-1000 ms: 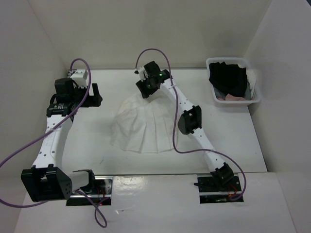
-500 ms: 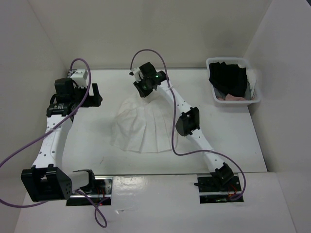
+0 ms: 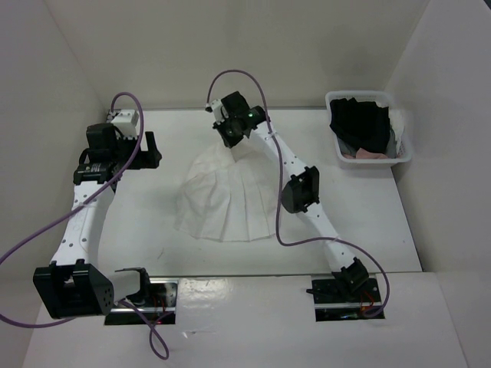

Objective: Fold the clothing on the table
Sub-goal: Flatten the skirt out

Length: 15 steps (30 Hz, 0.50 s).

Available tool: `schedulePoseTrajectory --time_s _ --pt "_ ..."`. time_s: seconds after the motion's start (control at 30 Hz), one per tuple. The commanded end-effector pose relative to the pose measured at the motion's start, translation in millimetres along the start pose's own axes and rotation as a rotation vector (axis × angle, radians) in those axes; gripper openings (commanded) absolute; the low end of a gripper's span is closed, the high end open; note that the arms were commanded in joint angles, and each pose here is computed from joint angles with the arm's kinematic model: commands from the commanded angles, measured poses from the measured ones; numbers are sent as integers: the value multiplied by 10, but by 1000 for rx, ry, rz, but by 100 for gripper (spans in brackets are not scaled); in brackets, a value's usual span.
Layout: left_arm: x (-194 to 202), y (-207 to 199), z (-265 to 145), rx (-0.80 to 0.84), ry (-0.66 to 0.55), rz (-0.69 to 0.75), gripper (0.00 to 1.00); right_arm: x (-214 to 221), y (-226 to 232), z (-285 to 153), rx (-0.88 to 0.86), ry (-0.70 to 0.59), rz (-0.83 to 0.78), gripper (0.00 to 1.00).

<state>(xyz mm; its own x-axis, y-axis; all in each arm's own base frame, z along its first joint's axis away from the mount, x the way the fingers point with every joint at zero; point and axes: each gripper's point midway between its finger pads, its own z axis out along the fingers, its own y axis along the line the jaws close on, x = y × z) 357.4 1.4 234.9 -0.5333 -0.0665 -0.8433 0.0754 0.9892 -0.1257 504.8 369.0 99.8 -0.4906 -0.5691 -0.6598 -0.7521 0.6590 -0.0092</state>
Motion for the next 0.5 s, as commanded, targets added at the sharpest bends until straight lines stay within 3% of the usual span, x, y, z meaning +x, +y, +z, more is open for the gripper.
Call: schedulePoseTrajectory --time_s 0.0,0.03,0.1,0.13,0.27,0.47 --pt "-141 -4 -30 3 -47 23 100 -1003 5 -1324 85 -284 -21 0" --pt "-128 -9 -52 3 -50 24 100 -1231 84 -1812 103 -366 -37 0" --pt "-150 -35 -83 14 -60 27 100 -1329 155 -2142 116 -412 -47 0" --pt "-194 -61 -113 24 -79 32 100 -1471 242 -2634 134 -491 -60 0" --pt "-245 -109 -198 42 -112 50 100 -1523 555 -3329 152 -585 -86 0" --pt "-343 -221 -321 92 -154 85 100 -1346 724 -3735 112 -614 -81 0"
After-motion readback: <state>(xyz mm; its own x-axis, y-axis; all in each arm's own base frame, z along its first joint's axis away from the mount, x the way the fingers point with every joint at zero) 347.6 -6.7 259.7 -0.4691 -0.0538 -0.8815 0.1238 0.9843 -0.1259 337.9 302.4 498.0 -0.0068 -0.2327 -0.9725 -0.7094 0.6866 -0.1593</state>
